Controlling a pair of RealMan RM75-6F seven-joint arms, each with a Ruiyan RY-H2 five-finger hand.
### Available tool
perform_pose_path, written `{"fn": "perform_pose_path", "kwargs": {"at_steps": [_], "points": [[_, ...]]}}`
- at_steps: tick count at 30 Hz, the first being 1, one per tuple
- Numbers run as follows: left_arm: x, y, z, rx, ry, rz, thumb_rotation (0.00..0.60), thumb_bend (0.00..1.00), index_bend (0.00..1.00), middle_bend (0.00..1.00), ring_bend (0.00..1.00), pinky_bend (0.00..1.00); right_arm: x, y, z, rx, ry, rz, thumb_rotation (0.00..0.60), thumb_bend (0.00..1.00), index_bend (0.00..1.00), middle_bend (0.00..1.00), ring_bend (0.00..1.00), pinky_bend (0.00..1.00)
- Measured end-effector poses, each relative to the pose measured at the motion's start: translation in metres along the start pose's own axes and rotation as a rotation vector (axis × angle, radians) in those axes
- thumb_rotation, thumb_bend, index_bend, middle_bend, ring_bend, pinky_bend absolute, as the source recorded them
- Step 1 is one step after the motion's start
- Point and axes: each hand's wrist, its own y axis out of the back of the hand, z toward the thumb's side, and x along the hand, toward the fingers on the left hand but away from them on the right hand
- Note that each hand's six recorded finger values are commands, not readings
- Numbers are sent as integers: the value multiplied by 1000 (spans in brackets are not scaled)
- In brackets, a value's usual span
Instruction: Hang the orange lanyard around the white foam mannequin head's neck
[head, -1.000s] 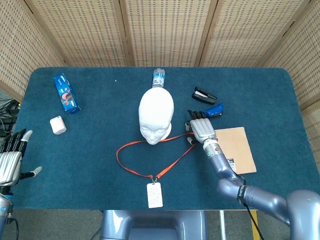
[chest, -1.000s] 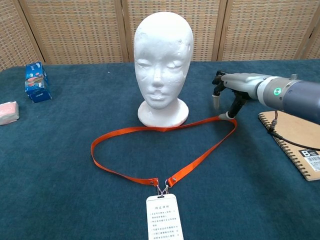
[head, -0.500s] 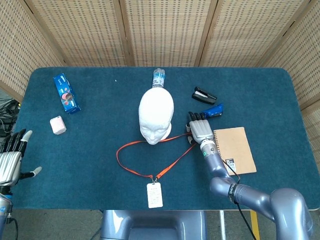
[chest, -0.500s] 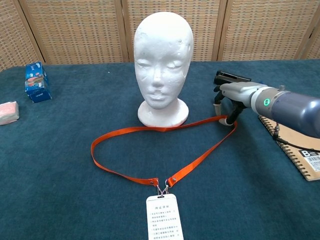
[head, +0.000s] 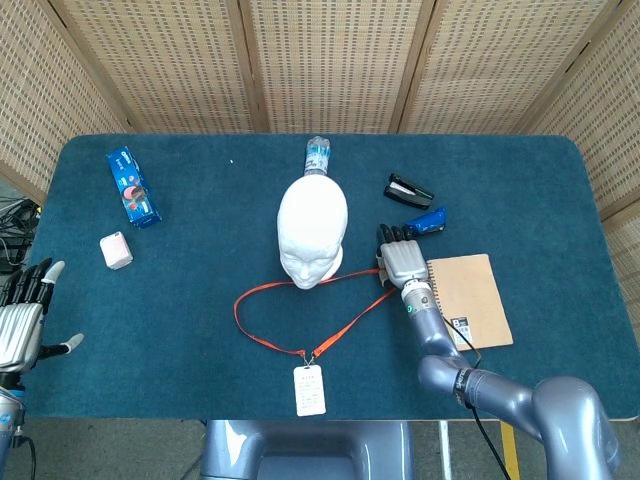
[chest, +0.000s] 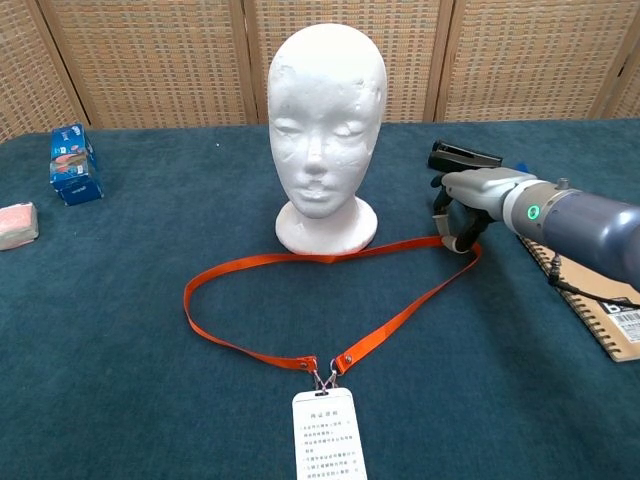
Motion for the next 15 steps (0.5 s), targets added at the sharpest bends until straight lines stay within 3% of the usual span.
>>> {"fn": "perform_pose_path", "kwargs": {"at_steps": [15], "points": [[0,-8,13,-10,-48,-30,600,0,0,0,0,0,44,22,-5,-27,99,-52,600,692,684,35,0,0]]}}
